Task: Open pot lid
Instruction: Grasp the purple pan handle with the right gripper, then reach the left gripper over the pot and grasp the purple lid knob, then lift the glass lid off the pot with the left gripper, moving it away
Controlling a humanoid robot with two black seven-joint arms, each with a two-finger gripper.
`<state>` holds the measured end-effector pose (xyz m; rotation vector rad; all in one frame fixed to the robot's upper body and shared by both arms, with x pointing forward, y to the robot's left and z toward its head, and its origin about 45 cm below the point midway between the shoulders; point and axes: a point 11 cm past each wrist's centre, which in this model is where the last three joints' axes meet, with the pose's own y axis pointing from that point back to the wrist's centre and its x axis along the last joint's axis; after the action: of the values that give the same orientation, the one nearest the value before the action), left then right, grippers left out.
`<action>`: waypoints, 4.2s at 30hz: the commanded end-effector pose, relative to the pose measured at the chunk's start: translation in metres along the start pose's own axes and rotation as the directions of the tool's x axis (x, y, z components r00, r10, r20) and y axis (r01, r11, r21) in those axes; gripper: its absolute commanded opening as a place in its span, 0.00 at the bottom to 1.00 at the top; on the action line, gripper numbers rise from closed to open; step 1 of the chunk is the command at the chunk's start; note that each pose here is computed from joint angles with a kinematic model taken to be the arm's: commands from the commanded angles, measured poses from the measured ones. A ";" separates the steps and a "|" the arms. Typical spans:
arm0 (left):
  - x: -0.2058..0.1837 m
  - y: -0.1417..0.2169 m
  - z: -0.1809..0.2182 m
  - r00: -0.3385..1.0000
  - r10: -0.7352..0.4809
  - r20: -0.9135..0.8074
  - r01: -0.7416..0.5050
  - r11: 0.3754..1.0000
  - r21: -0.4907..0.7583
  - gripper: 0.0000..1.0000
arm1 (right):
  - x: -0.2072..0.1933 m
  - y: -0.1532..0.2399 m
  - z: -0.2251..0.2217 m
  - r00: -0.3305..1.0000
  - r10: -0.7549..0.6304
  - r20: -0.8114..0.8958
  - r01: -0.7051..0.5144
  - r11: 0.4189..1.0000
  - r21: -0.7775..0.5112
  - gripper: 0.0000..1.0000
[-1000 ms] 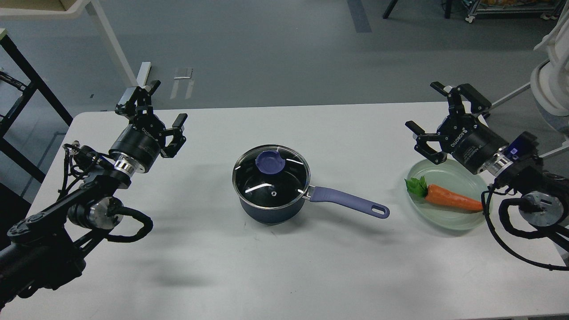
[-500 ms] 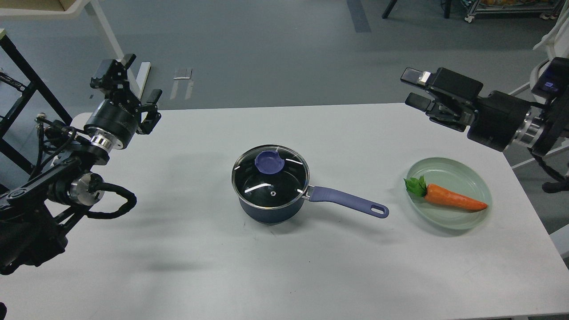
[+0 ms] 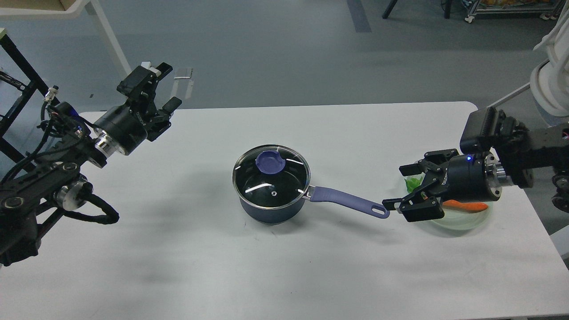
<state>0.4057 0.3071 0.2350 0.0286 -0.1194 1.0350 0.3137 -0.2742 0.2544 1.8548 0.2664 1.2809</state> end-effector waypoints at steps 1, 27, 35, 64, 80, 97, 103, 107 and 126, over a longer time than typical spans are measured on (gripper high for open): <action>-0.010 0.001 0.006 0.999 -0.034 0.003 0.034 0.999 -0.014 0.99 | -0.002 -0.013 -0.001 0.997 -0.049 -0.057 0.050 0.999 0.010 1.00; -0.027 -0.005 0.012 0.996 -0.091 0.026 0.091 0.995 -0.033 0.99 | 0.021 -0.092 -0.005 0.977 -0.137 -0.161 0.150 0.986 0.070 0.56; -0.027 -0.006 0.014 0.995 -0.093 0.029 0.094 0.995 -0.037 0.99 | 0.014 -0.093 -0.004 0.977 -0.151 -0.151 0.162 0.984 0.069 0.42; -0.135 -0.031 0.009 -0.059 -0.320 0.946 0.583 0.758 0.293 0.99 | 0.011 -0.089 0.001 0.978 -0.154 -0.142 0.163 0.985 0.055 0.28; -0.140 -0.053 -0.031 -0.086 -0.370 0.925 0.542 0.762 0.355 0.99 | 0.009 -0.089 0.001 0.977 -0.162 -0.138 0.171 0.984 0.056 0.28; -0.140 -0.048 -0.049 -0.101 -0.396 0.913 0.534 0.752 0.386 0.94 | 0.009 -0.090 0.001 0.977 -0.160 -0.138 0.169 0.984 0.056 0.28; -0.139 -0.047 -0.050 -0.099 -0.400 0.911 0.531 0.753 0.388 0.65 | 0.009 -0.090 0.000 0.977 -0.160 -0.139 0.169 0.984 0.058 0.28; -0.141 -0.046 -0.051 -0.097 -0.402 0.911 0.535 0.750 0.388 0.48 | 0.009 -0.090 0.000 0.977 -0.160 -0.139 0.169 0.984 0.058 0.28; -0.048 0.008 -0.001 -0.079 -0.350 0.933 0.405 0.844 0.351 0.44 | 0.010 -0.089 0.000 0.977 -0.158 -0.140 0.167 0.984 0.057 0.29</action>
<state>0.3775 0.2361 0.2218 0.7123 -1.4231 0.1493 0.3425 -0.2131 0.1948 1.7675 0.5311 1.2955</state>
